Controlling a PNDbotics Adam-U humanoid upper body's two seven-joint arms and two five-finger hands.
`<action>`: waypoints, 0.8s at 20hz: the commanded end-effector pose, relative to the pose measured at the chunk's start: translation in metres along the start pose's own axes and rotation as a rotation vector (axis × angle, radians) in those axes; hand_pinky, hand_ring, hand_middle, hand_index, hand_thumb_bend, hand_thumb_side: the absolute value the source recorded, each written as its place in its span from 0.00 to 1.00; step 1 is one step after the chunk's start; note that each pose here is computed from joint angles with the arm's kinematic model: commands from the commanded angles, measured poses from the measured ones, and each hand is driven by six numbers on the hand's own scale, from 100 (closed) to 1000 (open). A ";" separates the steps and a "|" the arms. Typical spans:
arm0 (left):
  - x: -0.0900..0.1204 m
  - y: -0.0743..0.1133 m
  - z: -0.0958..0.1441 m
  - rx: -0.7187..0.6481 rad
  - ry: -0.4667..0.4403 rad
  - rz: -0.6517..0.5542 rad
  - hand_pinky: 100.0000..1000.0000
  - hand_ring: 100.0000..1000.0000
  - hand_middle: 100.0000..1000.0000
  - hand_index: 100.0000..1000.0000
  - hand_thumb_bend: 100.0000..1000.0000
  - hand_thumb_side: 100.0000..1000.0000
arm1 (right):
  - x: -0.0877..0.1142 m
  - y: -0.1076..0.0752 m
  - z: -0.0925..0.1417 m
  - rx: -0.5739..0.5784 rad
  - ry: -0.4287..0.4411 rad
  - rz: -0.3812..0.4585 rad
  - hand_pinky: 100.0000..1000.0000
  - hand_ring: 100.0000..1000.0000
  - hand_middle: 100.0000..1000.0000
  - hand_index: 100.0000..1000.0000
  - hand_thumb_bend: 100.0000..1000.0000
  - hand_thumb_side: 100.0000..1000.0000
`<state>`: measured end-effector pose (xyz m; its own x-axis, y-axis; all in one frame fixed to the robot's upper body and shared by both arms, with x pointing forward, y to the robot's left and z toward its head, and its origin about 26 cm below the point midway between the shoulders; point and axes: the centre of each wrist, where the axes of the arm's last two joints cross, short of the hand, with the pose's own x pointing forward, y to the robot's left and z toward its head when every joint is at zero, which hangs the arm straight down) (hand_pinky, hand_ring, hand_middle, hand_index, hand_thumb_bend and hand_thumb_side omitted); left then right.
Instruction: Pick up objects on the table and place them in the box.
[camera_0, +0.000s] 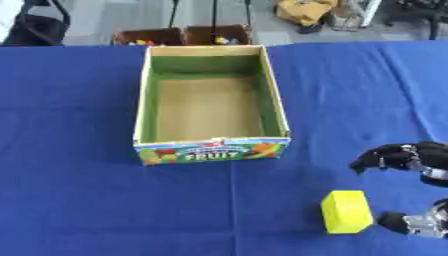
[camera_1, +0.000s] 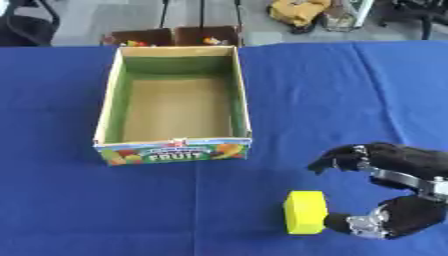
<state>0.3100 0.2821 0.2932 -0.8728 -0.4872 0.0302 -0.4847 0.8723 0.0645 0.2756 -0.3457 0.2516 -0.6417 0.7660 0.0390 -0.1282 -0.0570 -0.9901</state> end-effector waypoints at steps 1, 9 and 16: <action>0.004 0.004 -0.008 -0.004 -0.038 -0.004 0.63 0.89 0.88 0.94 0.00 1.00 | 0.004 -0.010 0.000 -0.010 0.023 0.068 0.73 0.91 0.78 0.99 0.31 0.94; 0.005 0.002 -0.007 -0.006 -0.032 0.003 0.63 0.88 0.87 0.94 0.00 1.00 | 0.012 0.002 -0.014 0.038 0.010 0.034 0.73 0.91 0.76 0.98 0.32 0.92; 0.005 0.002 -0.007 -0.004 -0.030 0.003 0.63 0.88 0.87 0.94 0.00 1.00 | 0.016 0.006 -0.020 0.048 -0.001 0.030 0.72 0.91 0.76 0.97 0.31 0.91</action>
<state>0.3101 0.2818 0.2931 -0.8737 -0.4854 0.0322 -0.4827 0.8732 0.0666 0.2810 -0.3233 0.2355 -0.6401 0.7669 0.0463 -0.1707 -0.0832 -0.9818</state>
